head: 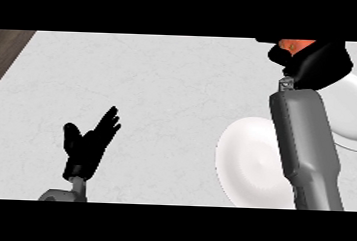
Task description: Pick the squash from the plate and place it in the plate
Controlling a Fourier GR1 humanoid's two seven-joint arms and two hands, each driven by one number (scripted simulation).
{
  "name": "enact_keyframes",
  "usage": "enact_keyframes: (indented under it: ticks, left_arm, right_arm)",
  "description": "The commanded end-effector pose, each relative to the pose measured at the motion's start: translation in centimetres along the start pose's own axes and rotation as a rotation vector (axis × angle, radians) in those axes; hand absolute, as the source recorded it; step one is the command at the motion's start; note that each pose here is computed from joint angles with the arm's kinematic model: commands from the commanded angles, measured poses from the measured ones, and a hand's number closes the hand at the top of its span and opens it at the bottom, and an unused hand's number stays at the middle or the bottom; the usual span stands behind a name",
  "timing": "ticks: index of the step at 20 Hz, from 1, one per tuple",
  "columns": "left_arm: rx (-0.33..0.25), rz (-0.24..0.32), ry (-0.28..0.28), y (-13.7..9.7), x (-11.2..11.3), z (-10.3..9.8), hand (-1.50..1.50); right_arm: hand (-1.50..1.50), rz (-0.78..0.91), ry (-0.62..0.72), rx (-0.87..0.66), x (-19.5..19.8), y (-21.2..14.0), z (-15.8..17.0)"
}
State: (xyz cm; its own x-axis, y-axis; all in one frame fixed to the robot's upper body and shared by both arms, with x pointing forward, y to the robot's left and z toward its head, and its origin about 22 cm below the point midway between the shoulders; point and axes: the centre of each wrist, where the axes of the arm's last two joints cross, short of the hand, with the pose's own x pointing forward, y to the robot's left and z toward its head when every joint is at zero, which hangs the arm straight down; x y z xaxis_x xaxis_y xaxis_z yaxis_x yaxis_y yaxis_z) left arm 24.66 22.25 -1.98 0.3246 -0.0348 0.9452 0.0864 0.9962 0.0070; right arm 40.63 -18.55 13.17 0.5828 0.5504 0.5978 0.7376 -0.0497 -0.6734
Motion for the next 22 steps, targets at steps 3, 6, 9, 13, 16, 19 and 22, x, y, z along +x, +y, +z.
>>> enact_keyframes:
  ticks: [3, 6, 9, 13, 16, 19, 22]
  left_arm:
    - [0.036, -0.006, 0.031, 0.9, -0.6, 0.4, 0.0]
    - [0.016, 0.021, 0.027, 1.1, -0.6, 0.9, 0.0]
    - [0.034, 0.012, 0.036, 1.0, -0.5, 0.5, 0.0]
    - [0.033, 0.016, 0.044, 1.3, -2.0, 1.3, 0.0]
    - [0.044, 0.012, 0.031, -0.2, -1.5, -0.2, 0.0]
    - [0.026, 0.011, 0.036, 1.3, -0.8, 1.0, 0.0]
    - [0.048, 0.037, 0.041, 1.1, -0.4, 0.5, 0.0]
  right_arm:
    - [1.5, -0.08, 0.216, -0.147, -3.6, 2.8, -0.4]
    - [1.5, -0.022, 0.219, -0.231, -5.9, 3.5, -2.6]
    - [1.5, -0.031, 0.235, -0.291, -7.7, 3.8, -4.0]
    - [1.5, -0.027, 0.254, -0.34, -10.6, 3.7, -8.2]
    - [1.5, -0.026, 0.26, -0.328, -12.0, 5.0, -8.1]
    - [1.5, -0.001, 0.281, -0.335, -13.5, 5.0, -10.7]
    - [1.5, -0.012, 0.277, -0.363, -15.5, 5.3, -11.4]
